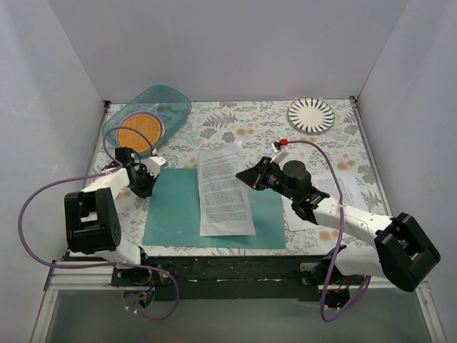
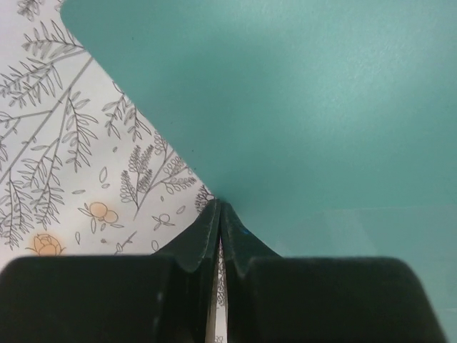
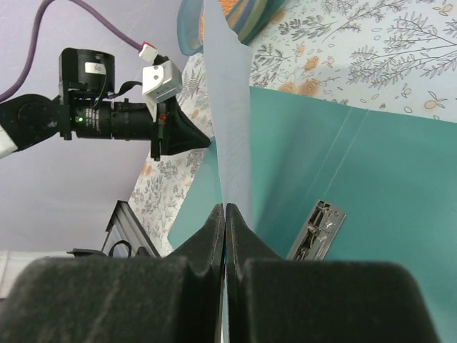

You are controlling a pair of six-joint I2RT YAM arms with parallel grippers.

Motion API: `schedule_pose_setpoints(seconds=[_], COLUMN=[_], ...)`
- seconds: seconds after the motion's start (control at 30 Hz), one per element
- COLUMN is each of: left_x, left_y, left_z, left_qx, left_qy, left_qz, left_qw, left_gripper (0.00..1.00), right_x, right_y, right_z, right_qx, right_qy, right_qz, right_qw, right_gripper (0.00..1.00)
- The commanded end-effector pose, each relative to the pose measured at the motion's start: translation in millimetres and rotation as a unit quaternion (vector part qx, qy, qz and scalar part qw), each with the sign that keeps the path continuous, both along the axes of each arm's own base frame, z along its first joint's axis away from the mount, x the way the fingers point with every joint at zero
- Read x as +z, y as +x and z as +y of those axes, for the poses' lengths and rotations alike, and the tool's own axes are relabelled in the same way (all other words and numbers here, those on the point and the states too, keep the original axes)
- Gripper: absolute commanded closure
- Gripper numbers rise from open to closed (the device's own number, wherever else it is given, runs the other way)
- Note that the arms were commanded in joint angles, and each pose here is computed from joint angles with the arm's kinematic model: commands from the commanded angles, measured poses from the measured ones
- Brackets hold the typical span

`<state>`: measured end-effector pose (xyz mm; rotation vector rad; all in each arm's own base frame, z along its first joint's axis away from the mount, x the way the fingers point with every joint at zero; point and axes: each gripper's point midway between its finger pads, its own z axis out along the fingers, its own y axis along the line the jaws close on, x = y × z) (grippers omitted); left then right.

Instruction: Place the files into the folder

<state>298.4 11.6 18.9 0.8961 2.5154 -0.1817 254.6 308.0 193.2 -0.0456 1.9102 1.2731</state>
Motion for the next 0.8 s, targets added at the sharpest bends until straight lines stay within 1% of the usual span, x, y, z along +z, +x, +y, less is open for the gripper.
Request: schedule_pose_setpoints(seconds=[0.0,0.17,0.23,0.33,0.77], left_x=[-1.4,-19.4,-19.5,-21.4,-13.7], left_y=[-12.1,-40.5,-43.1,-52.9,-71.5], left_z=[-8.9,-7.0,-6.3,-10.4,-21.9], left_qx=[-0.040,-0.058,-0.058,-0.059,-0.047], left_qy=[-0.011,0.003,0.006,-0.004,-0.036], left_qz=[-0.011,0.017,0.011,0.023,0.047], left_qw=[0.999,0.998,0.998,0.998,0.997], left_gripper=[1.00,1.00,1.00,1.00,1.00], right_x=[15.4,21.4,19.4,22.3,10.1], right_y=[8.5,15.8,18.6,22.4,17.5], right_z=[0.7,5.9,7.9,10.8,17.0], right_qx=[-0.013,-0.013,-0.014,-0.013,-0.010], right_qy=[-0.004,-0.008,-0.012,-0.013,-0.018], right_qz=[-0.027,-0.035,-0.032,-0.035,-0.024], right_qw=[1.000,0.999,0.999,0.999,0.999], right_gripper=[0.99,0.99,0.99,0.99,0.99])
